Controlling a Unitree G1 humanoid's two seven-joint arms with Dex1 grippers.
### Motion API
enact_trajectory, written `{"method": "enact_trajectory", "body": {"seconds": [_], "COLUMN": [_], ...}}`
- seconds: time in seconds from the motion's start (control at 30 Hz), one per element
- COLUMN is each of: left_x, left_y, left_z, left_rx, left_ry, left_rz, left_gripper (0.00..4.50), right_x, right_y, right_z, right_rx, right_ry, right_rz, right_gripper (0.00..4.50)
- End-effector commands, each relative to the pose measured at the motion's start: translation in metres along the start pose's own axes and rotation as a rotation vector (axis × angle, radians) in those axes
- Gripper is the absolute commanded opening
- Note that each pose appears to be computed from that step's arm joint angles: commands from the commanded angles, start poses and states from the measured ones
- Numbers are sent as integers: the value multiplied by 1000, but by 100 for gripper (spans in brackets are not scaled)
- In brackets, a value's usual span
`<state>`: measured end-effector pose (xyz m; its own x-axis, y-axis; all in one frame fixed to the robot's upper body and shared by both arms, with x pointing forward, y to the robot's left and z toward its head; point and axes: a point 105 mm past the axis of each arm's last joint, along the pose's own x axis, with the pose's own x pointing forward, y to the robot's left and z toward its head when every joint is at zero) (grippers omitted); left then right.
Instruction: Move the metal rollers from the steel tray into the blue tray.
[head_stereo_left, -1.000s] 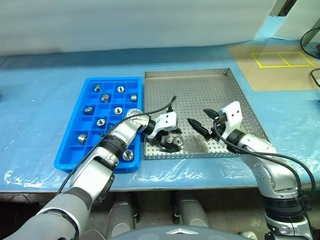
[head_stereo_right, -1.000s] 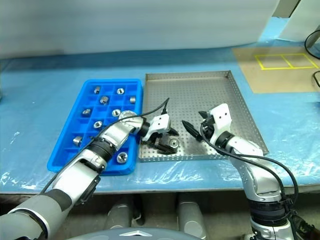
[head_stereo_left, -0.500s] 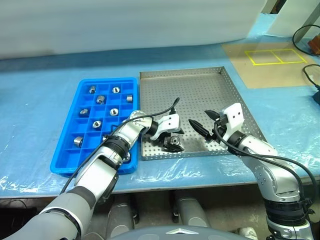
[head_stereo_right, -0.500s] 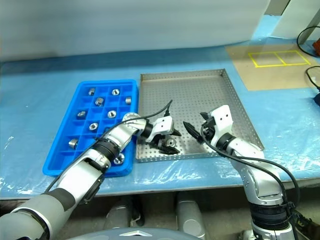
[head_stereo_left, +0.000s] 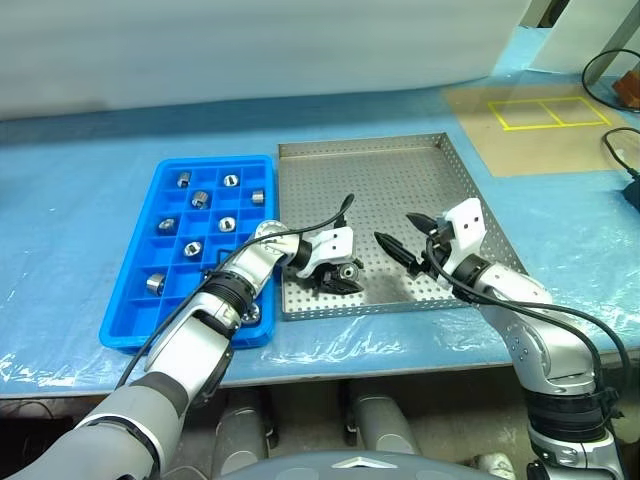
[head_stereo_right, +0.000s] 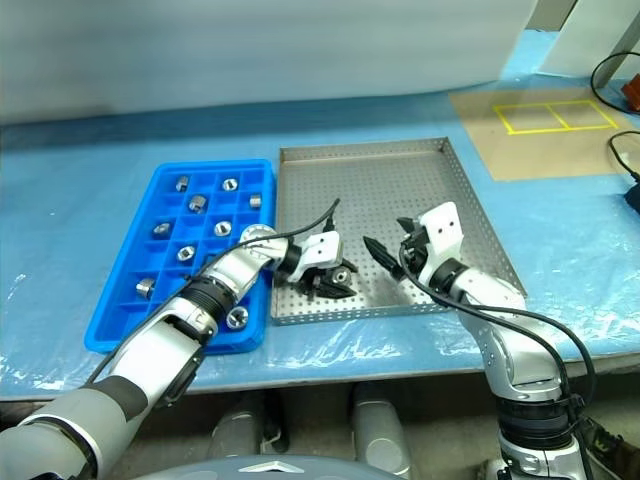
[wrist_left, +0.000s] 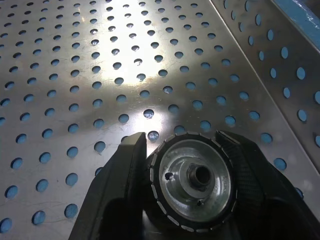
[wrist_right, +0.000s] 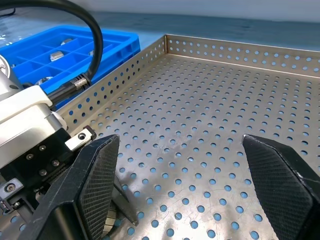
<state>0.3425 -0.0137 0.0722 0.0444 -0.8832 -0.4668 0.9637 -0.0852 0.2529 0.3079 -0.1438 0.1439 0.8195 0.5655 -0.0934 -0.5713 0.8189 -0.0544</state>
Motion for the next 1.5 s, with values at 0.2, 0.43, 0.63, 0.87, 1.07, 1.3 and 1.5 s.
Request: {"method": "enact_trajectory", "body": {"seconds": [0.2, 0.43, 0.63, 0.87, 1.07, 1.3, 1.5], "left_x": [-24, -79, -140, -174, -189, -205, -212], "left_y": [40, 53, 16, -11, -29, -62, -79], "left_z": [29, 35, 29, 23, 18, -17, -33], "left_rx": [-87, -101, -180, -255, -296, -387, -447], "left_ry": [-117, -158, -158, -121, -112, -10, 60], "left_rz": [209, 334, 355, 493, 584, 648, 646], "left_gripper": [192, 192, 192, 192, 192, 192, 192], "right_x": [8, 19, 35, 54, 63, 71, 71], "right_y": [8, 24, 44, 69, 88, 100, 105], "right_z": [28, 36, 38, 39, 27, 21, 15], "right_rx": [-8, -29, -31, -62, -101, -135, -141], "right_ry": [-88, -80, -53, -36, 21, 26, 41], "right_rz": [87, 250, 465, 695, 854, 922, 949], "right_gripper": [404, 404, 404, 404, 404, 404, 404]}}
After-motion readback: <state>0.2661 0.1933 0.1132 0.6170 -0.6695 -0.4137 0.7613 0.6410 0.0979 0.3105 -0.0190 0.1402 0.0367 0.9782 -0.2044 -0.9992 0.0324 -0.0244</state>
